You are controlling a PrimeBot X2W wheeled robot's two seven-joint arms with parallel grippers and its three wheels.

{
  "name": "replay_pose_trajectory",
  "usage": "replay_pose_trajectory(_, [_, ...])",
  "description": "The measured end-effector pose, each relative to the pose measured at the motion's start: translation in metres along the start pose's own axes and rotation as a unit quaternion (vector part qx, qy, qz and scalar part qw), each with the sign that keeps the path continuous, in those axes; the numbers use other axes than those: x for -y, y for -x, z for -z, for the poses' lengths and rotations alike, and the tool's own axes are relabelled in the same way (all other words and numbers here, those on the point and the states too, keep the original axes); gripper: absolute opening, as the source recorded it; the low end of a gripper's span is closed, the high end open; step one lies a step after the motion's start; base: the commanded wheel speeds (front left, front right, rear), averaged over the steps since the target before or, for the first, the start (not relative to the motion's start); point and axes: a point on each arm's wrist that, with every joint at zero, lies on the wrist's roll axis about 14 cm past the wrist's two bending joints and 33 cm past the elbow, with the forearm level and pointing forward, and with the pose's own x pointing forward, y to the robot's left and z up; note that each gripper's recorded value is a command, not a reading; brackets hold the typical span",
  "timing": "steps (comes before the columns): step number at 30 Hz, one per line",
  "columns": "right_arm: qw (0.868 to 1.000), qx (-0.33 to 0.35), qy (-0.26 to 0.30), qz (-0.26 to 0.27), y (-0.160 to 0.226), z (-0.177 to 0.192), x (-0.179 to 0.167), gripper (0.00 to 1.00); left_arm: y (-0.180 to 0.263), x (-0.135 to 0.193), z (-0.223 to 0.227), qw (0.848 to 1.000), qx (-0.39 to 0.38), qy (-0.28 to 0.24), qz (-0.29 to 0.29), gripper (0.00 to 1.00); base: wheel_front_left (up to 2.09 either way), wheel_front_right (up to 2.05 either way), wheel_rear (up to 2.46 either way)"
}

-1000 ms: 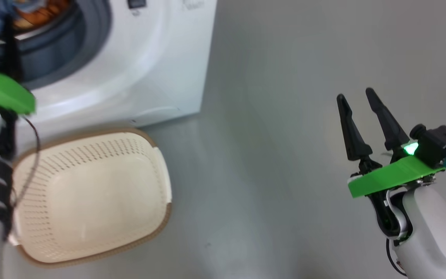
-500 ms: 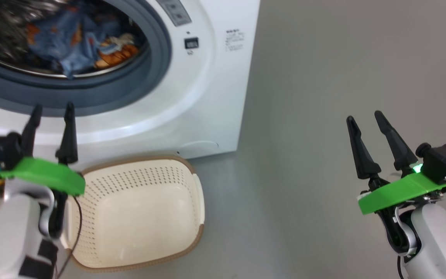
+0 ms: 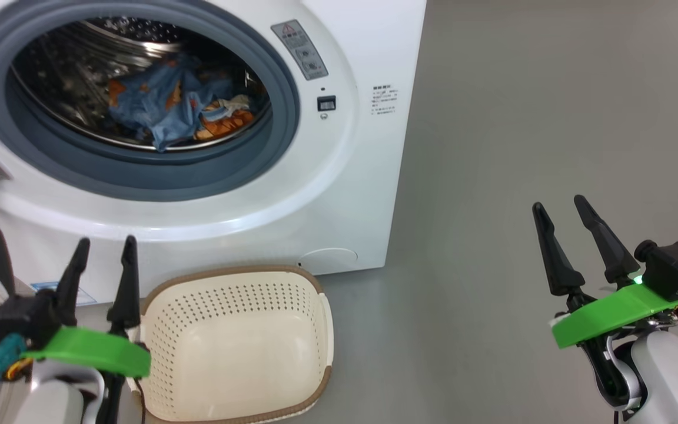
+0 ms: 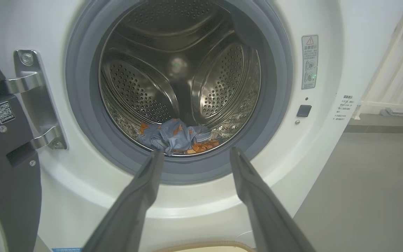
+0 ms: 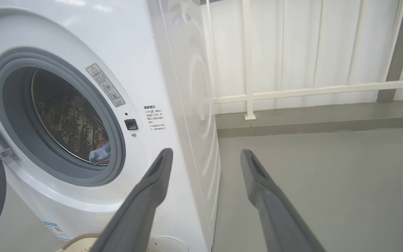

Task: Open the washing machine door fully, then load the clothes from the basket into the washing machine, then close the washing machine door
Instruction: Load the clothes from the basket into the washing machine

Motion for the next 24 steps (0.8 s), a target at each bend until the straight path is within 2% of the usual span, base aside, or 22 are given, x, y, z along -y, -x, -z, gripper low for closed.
replay_pose_trajectory(11, [1.000,0.006,0.011,-0.011,0.004,-0.008,-0.004,1.00,0.024,-0.001,-0.008,1.000,0.018,0.011,-0.017,1.00,0.00,0.00,0.00])
replay_pose_trajectory(24, [1.000,0.003,0.015,-0.007,0.006,-0.007,0.000,1.00,0.022,0.006,-0.008,1.000,0.019,0.002,-0.007,1.00,0.00,0.00,0.00])
